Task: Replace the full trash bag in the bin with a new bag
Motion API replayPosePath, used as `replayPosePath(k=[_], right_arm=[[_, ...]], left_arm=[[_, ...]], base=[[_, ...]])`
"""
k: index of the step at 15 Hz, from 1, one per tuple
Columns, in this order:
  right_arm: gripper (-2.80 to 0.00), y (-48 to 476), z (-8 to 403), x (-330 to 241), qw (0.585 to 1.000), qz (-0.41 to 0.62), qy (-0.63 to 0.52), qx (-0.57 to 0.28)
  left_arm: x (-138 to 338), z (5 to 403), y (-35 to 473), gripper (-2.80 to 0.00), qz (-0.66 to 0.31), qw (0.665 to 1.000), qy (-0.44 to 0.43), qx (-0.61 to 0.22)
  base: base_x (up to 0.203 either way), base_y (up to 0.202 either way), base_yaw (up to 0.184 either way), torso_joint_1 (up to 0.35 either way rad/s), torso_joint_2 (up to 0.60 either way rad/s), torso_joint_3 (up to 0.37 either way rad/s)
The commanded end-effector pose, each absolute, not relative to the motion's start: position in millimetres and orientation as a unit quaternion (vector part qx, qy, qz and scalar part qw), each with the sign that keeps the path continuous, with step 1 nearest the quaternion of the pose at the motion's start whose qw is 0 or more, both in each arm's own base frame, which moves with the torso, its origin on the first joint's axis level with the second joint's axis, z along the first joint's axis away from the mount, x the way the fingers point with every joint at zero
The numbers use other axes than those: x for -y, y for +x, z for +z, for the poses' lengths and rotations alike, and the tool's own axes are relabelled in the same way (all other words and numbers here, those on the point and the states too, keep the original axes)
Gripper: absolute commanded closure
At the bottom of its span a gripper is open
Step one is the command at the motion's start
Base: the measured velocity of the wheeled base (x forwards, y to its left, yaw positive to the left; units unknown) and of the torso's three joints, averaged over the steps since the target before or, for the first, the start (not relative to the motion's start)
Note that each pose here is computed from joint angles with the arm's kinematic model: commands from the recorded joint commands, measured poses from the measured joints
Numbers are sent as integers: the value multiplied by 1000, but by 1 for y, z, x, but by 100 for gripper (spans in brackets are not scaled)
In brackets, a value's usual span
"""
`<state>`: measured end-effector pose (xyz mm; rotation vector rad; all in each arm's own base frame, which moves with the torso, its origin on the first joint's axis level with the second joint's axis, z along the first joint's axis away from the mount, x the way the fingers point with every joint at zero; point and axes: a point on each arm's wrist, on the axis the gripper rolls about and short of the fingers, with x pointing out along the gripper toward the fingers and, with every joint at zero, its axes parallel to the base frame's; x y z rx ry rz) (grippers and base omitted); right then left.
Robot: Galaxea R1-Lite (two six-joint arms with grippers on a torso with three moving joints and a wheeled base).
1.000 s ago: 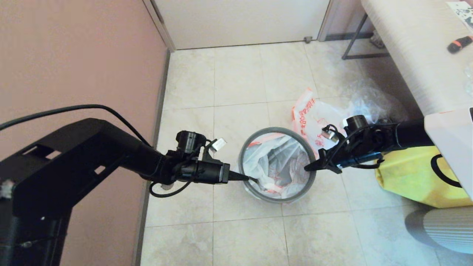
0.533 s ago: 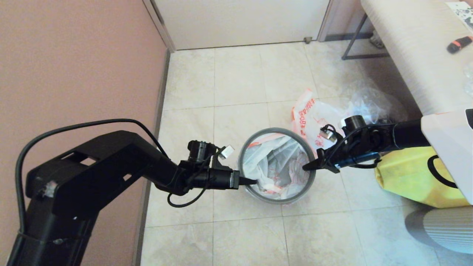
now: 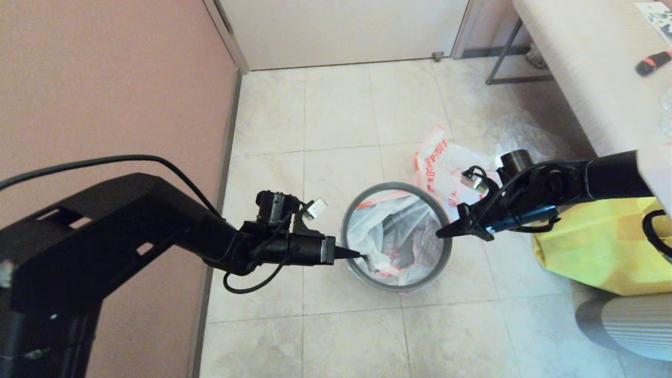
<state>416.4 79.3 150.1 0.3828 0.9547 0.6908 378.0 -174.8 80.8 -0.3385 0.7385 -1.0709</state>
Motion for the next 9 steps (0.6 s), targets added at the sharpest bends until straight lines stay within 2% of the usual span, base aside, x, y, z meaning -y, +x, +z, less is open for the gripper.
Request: replayPosePath(k=[1,5,9], right_arm=[[0,386,198,-76,834,325,167,-414],[0,309,248,-61,866,280,141,-389],[0,213,284,-43,910,226,112,-330]], left_arm=[[171,128,358,0,-509,794,-149,-299],[166,187,299,0,-434,846,-126,-283],[130,207,215,0,-359,889,-97,-269]], base=[[0,0,0,0,0,0],[0,0,0,0,0,0],[0,0,0,0,0,0]])
